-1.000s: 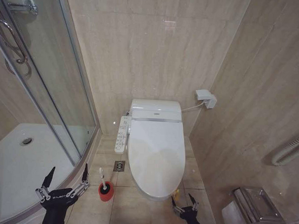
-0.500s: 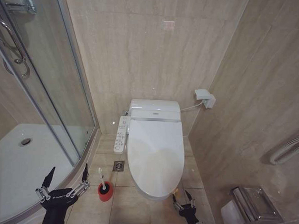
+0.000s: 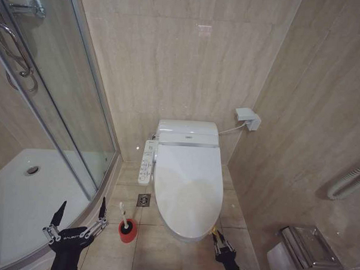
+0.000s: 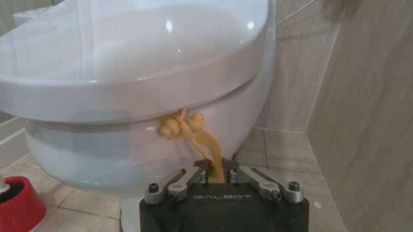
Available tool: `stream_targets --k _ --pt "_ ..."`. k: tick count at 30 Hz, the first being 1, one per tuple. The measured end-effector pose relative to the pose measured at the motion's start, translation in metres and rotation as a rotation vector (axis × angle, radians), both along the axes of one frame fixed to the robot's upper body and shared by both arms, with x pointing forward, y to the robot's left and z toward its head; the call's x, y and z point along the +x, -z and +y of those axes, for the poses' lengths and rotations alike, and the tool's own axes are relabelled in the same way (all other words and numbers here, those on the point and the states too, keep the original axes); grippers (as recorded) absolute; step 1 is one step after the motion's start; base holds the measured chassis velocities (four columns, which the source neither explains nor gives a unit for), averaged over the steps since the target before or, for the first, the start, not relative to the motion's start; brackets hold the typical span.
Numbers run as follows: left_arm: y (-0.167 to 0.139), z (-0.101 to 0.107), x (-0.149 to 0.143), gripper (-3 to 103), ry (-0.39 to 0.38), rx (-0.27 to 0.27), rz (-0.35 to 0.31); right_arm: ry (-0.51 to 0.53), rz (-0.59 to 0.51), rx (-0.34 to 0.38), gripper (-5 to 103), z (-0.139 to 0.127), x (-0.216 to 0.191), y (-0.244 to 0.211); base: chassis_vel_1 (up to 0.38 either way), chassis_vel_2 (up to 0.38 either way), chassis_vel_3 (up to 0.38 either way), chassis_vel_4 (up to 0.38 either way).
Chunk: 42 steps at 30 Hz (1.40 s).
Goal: Open the toilet lid, clean the toilet bowl with a toilet brush, close the toilet lid, and flush.
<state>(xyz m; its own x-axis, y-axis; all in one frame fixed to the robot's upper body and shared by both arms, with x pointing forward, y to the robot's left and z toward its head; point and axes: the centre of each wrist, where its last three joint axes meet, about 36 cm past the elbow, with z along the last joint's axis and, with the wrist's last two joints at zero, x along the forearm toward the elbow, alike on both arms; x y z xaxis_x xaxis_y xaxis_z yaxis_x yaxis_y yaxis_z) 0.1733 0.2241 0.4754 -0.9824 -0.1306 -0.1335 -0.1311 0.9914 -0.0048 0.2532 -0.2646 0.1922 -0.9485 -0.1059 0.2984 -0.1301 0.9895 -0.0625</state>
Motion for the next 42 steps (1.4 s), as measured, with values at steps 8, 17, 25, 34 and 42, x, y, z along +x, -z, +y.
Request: stream_targets --k 8,17,25,34,42 --pt "0.000 0.000 0.000 100 0.000 0.000 0.000 0.027 -0.021 0.008 1 -0.013 -0.005 -0.011 0.000 0.000 0.000 0.000" --pt "0.000 0.000 0.000 100 0.000 0.000 0.000 0.094 -0.092 0.056 1 -0.025 -0.011 -0.051 0.000 0.000 0.000 0.000" --pt "0.000 0.000 0.000 100 0.000 0.000 0.000 0.120 -0.185 0.099 1 -0.036 -0.012 -0.109 0.000 0.000 0.000 0.000" --pt "0.000 0.000 0.000 100 0.000 0.000 0.000 0.140 -0.373 0.171 1 -0.045 0.031 -0.227 0.000 0.000 0.000 0.000" --pt "0.000 0.000 0.000 100 0.000 0.000 0.000 0.163 -0.520 0.282 1 -0.024 0.069 -0.326 0.000 0.000 0.000 0.000"
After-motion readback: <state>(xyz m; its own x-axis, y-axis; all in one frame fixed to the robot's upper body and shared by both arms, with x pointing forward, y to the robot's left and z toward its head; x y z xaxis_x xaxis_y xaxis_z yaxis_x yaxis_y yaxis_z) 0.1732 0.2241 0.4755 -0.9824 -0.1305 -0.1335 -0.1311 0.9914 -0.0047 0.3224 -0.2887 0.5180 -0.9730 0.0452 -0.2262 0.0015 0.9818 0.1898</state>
